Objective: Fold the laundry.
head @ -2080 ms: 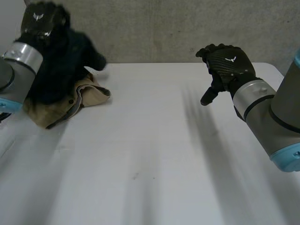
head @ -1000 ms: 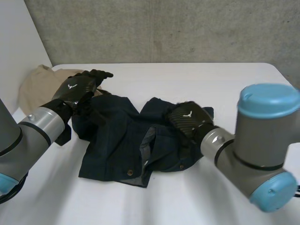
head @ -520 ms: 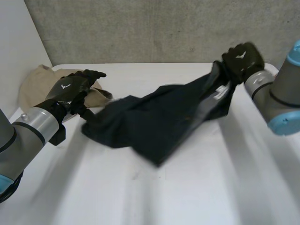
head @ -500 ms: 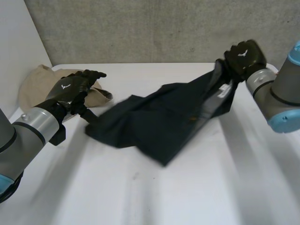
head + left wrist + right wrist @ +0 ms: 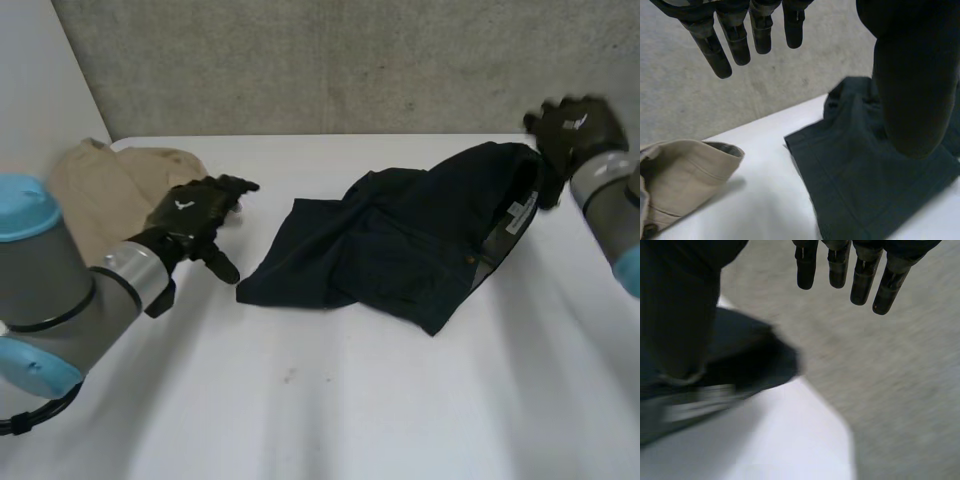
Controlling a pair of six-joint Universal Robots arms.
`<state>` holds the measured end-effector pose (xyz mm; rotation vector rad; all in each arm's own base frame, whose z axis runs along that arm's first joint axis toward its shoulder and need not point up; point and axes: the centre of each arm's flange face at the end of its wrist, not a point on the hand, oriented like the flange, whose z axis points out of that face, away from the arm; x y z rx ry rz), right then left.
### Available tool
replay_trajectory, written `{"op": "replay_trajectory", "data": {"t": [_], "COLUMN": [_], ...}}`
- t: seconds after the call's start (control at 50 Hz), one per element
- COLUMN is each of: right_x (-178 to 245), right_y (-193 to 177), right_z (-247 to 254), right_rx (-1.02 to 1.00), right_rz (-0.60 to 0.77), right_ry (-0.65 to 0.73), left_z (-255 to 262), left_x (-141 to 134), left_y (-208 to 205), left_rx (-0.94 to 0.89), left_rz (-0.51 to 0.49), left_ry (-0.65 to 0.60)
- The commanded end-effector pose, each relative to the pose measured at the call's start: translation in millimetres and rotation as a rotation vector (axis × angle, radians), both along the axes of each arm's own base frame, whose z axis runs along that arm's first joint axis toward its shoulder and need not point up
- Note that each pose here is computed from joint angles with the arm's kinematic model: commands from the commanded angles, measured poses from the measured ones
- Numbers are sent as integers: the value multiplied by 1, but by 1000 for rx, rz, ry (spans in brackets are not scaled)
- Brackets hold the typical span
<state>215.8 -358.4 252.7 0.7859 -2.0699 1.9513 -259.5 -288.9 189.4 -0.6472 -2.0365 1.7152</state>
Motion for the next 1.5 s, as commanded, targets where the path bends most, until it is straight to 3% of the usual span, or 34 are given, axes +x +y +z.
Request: {"op": "replay_trajectory", "data": {"t": [0.02,0.24,0.54,0.76,0.9,1.06,1.22,1.36,1.5], "right_x": [30,59,71,71,69,65,53,46,60], "right_y": [77,113,87,74,66,88,116,122,90], "right_z": [-42,-72,-126,-134,-95,42,131,145,97], "right_rx": [325,431,427,349,223,-67,-192,-151,-17], "right_rz": [146,247,181,154,168,259,292,307,342], "right_ry": [-93,-235,-192,-126,-123,-29,24,76,154], "left_z": [-23,-56,-73,-65,-17,96,178,190,146], "left_x": [-19,-42,-52,-58,-53,-33,-13,-8,-21], "left_y": [-3,-14,-22,-17,-16,11,57,70,37], "left_rx": [-16,-9,16,-3,-96,-298,-489,-516,-413], "left_rz": [-15,-36,-59,-74,7,69,93,92,82], "left_ry": [-144,-244,-275,-279,-255,-149,-37,-23,-91]}}
